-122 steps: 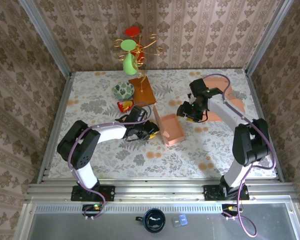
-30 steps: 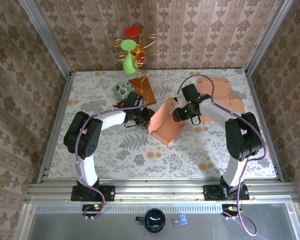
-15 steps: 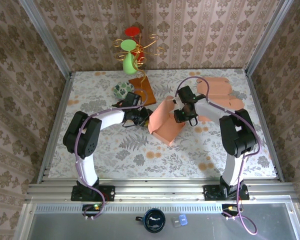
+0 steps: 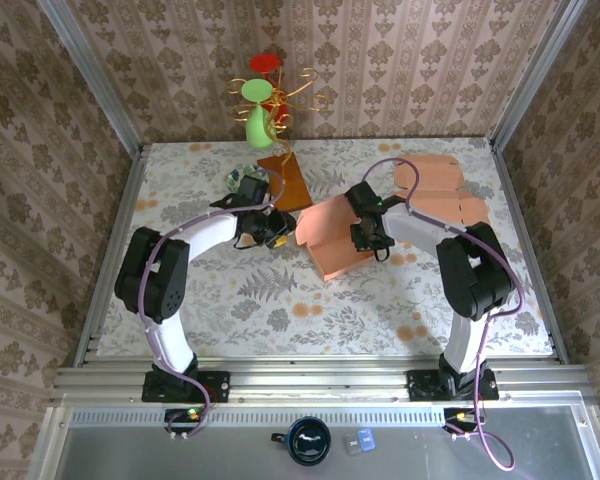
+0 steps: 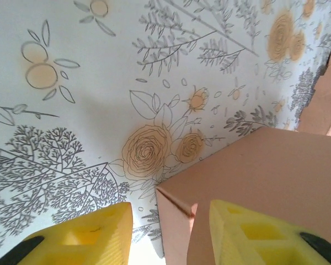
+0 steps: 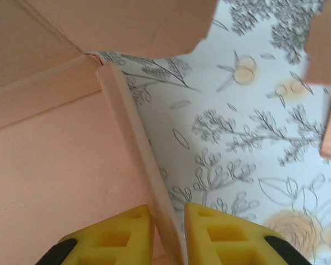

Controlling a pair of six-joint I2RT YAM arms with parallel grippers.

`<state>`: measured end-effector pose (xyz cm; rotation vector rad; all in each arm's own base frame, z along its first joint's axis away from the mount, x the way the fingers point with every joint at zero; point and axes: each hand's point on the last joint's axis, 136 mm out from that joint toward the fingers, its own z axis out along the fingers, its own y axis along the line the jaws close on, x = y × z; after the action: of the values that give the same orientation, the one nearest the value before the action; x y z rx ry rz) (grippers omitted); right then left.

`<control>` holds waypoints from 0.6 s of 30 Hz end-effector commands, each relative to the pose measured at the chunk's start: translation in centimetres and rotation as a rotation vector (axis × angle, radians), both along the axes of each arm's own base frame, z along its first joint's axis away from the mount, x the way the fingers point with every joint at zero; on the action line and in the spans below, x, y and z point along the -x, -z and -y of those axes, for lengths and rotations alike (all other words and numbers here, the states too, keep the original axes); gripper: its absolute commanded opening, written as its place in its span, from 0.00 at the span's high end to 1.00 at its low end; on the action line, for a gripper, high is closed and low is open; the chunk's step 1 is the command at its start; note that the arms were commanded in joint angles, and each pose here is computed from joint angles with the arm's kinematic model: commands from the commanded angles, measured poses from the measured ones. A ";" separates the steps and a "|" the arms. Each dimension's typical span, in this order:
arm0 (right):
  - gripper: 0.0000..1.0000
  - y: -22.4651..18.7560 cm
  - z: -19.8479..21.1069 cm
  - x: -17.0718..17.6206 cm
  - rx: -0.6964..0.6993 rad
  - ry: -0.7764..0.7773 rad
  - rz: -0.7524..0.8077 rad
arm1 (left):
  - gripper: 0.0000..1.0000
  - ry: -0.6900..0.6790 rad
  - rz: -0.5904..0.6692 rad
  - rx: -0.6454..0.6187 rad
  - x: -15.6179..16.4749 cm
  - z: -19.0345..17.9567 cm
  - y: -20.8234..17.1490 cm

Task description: Fold the paper box

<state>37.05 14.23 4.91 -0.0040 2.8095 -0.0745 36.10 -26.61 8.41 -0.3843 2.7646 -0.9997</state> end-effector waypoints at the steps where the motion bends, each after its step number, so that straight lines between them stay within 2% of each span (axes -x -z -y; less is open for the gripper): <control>1: 0.75 -0.7 0.8 2.1 -0.005 0.202 -0.024 | 0.57 0.040 0.070 -0.064 -0.2 -1.2 -2.4; 6: 0.69 -1.0 -0.4 3.7 -0.072 0.305 -0.055 | 0.57 0.112 0.113 -0.120 0.2 -1.8 -3.3; 10: 0.58 -1.9 -1.7 4.1 -0.159 0.328 -0.076 | 0.58 0.164 0.145 -0.157 0.6 -2.3 -3.8; 14: 0.52 -3.8 -2.0 4.5 -0.211 0.307 -0.053 | 0.58 0.213 0.180 -0.219 1.0 -3.2 -4.7; 18: 0.53 -6.5 -0.9 4.6 -0.209 0.210 0.009 | 0.57 0.233 0.219 -0.249 0.8 -5.0 -6.0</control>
<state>33.26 16.11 9.51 0.4017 2.7972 0.1579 35.01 -23.24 11.45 -0.0164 2.7839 -0.7368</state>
